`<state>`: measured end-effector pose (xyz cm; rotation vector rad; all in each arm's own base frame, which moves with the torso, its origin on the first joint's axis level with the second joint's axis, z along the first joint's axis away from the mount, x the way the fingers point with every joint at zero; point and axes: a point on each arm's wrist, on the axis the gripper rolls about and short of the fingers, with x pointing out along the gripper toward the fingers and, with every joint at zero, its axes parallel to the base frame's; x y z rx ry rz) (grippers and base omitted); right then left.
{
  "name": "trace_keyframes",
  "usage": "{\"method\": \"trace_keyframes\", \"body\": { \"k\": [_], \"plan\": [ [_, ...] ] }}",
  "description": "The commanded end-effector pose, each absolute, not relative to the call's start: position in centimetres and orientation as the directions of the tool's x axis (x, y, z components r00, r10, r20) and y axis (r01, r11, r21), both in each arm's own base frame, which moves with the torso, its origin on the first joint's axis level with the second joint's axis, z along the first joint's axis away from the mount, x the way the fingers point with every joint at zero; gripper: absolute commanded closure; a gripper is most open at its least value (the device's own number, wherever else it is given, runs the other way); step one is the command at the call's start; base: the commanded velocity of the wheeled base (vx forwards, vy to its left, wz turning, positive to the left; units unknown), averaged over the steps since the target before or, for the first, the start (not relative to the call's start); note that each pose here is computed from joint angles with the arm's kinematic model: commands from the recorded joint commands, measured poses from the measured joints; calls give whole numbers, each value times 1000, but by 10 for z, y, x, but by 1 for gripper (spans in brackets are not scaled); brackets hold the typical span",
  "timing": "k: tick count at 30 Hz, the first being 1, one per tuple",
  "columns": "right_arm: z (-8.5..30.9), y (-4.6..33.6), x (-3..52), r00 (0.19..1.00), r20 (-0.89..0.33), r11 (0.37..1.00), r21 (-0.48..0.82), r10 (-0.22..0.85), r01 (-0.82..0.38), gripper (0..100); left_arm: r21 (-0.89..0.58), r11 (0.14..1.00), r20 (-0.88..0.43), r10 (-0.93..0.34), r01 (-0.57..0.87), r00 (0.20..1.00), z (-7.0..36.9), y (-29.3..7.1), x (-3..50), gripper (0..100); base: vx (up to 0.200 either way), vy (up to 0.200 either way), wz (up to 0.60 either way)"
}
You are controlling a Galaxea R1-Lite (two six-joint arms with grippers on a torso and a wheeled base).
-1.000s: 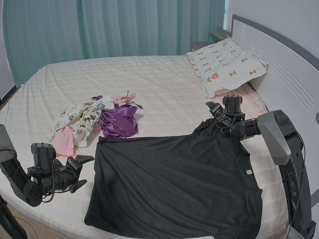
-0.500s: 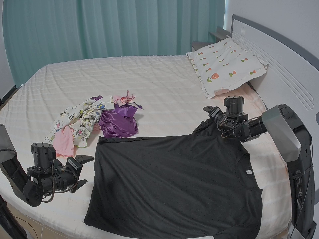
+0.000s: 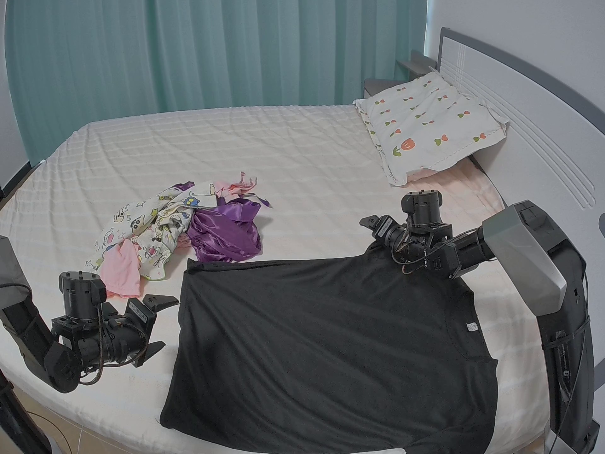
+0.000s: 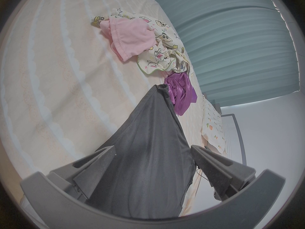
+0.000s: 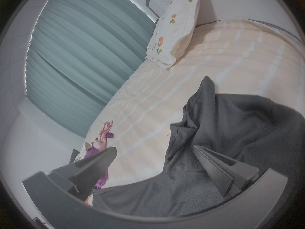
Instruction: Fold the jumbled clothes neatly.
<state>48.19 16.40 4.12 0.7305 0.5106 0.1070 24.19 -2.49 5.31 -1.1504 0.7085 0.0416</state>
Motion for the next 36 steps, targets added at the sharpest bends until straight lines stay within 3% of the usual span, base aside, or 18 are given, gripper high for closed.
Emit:
{"method": "trace_keyframes", "body": {
  "k": [1, 13, 18, 19, 25, 36],
  "plan": [
    [36, 165, 486, 875, -408, 752, 654, 261, 81, 0, -817, 432, -533, -319, -381, 784, 53, -25, 242, 0, 0, 0, 0],
    [32, 170, 505, 887, -420, 772, 623, 194, 127, 0, -817, 432, -533, -319, -381, 784, 53, -25, 242, 0, 0, 0, 0],
    [23, 172, 508, 890, -424, 807, 578, 169, 123, 0, -818, 432, -531, -316, -379, 786, 53, -24, 242, 0, 0, 0, 0],
    [22, 172, 508, 890, -426, 813, 569, 164, 123, 100, -818, 431, -531, -315, -380, 787, 53, -24, 242, 0, 0, 0, 0],
    [18, 172, 508, 887, -435, 837, 534, 155, 116, 100, -819, 431, -529, -312, -379, 789, 54, -24, 243, 0, 0, 0, 0],
    [35, 173, 509, 907, -387, 820, 564, 163, 93, 100, -820, 430, -528, -312, -377, 790, 54, -24, 242, 0, 0, 0, 0]
  ]
}}
